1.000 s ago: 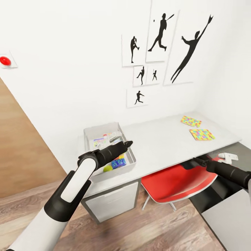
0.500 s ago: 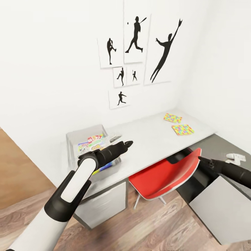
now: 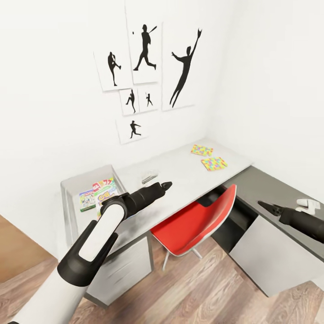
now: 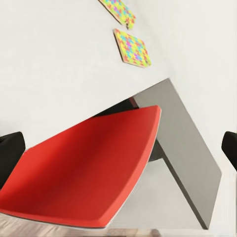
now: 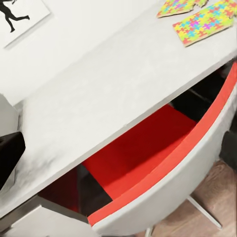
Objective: Put all the toys in the child's room - the three board games (two on the bed and one on the table), the two jigsaw puzzles on the table, and the tennis ball on the table - inside the toy box on the table in the child's room.
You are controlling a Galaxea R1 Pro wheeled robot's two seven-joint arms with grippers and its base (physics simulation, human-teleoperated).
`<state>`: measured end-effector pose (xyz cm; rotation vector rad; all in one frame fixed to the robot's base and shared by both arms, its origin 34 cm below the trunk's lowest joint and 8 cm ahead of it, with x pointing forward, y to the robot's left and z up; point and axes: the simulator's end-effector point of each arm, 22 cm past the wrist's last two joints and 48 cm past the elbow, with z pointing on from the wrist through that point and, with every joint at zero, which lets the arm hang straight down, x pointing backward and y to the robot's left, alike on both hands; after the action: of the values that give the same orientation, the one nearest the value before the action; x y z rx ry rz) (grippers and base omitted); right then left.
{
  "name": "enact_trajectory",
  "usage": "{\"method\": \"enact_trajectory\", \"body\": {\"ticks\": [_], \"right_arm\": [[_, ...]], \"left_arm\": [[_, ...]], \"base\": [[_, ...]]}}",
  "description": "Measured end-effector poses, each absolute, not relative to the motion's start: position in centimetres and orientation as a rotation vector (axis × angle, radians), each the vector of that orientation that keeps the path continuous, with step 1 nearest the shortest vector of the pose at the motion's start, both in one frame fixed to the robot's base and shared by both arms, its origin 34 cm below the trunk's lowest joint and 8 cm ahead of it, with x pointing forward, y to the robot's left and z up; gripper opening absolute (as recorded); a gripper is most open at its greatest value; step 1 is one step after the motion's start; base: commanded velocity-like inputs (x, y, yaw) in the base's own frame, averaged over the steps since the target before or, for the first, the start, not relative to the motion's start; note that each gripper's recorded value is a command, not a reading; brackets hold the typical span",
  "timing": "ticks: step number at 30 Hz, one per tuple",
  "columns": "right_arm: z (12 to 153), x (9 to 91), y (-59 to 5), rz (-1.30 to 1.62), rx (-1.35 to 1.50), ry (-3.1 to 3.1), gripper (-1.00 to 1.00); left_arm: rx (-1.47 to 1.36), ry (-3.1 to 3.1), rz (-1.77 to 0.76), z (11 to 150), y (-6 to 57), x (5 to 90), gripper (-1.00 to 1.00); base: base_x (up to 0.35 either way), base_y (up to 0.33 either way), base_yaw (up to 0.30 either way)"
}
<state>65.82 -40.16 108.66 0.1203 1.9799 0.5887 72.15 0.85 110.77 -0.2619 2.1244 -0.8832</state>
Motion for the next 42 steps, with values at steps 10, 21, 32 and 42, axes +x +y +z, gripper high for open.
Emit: {"method": "enact_trajectory", "body": {"ticks": [10,21,32,42], "right_arm": [[109.3,65.7,-40.0,0.596,0.116,1.964,1.00],[110.1,65.6,-40.0,0.594,0.113,1.950,1.00],[110.4,65.6,-40.6,0.554,0.130,1.955,1.00],[110.1,65.8,-41.5,0.491,0.160,1.975,1.00]], "left_arm": [[-0.256,2.115,-0.883,111.4,0.8,72.0,1.00],[-0.246,2.102,-0.882,112.3,0.8,71.8,1.00],[-0.238,2.088,-0.880,113.3,0.8,71.6,1.00],[-0.234,2.080,-0.870,113.8,1.0,71.5,1.00]], "base": [[0.000,0.000,-0.216],[0.000,0.000,-0.143],[0.000,0.000,-0.113],[0.036,-0.005,-0.047]]}}
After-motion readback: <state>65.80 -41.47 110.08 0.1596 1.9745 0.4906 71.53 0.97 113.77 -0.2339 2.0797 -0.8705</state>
